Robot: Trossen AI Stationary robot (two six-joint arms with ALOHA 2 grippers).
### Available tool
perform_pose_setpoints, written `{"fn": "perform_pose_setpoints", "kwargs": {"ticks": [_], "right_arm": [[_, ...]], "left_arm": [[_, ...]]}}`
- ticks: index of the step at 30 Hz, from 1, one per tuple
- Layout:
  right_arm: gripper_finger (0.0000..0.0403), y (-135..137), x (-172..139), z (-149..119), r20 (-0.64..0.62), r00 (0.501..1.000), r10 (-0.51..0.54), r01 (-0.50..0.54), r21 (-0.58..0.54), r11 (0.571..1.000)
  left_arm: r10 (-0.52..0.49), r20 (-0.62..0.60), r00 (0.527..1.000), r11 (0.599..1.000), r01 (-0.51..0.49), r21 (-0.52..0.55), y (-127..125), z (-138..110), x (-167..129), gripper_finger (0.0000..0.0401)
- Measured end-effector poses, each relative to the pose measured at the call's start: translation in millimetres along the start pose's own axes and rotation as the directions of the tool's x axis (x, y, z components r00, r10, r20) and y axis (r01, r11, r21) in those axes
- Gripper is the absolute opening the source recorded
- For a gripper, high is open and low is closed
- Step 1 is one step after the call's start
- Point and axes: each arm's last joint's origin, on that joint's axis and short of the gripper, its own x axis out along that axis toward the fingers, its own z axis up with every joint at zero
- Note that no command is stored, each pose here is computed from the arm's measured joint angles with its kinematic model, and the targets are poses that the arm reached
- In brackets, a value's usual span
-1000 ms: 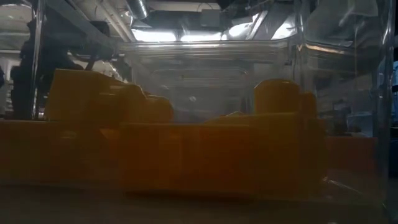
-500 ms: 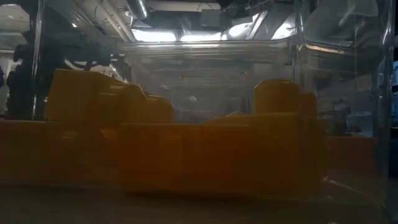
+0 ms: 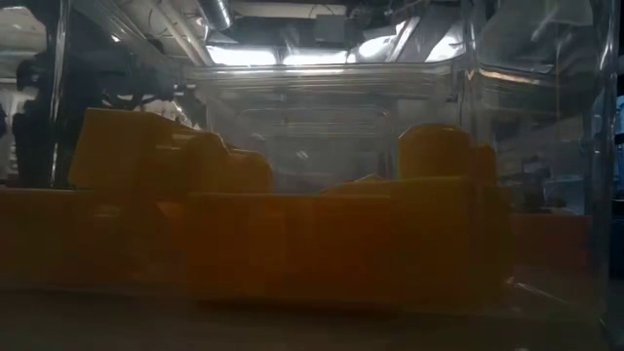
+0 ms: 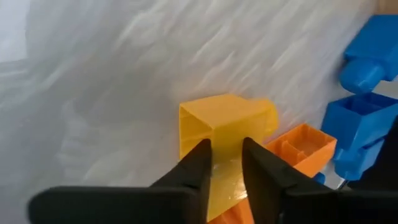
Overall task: Sort blocks
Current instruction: Put the yellow game piece into the bottom transparent bin
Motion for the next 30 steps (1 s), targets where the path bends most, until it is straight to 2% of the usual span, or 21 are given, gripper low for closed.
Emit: {"fn": "perform_pose_setpoints", "kwargs": {"ticks": [7, 19, 24, 30], "right_arm": [[0.0138, 3, -16, 7, 0.042, 0.999, -0.032, 0.032, -0.013, 0.999], [0.0138, 14, -60, 16, 0.107, 0.992, -0.061, 0.065, -0.030, 0.997], [0.0138, 19, -81, 9, 0.042, 0.994, -0.101, 0.101, -0.010, 0.995], [0.0138, 24, -100, -6, -0.102, 0.984, -0.149, 0.156, 0.067, 0.985]], "left_arm": [[-0.045, 0.005, 0.999, 0.999, 0.045, 0.014, -3, 2, 0, 0.0008], [-0.181, 0.001, 0.983, 0.983, 0.181, 0.009, -7, -7, -12, 0.0001], [-0.278, 0.060, 0.959, 0.960, 0.277, 0.026, -12, -15, -27, 0.0001], [-0.372, 0.155, 0.915, 0.928, 0.373, 0.025, -16, -27, -47, 0.0001]]}}
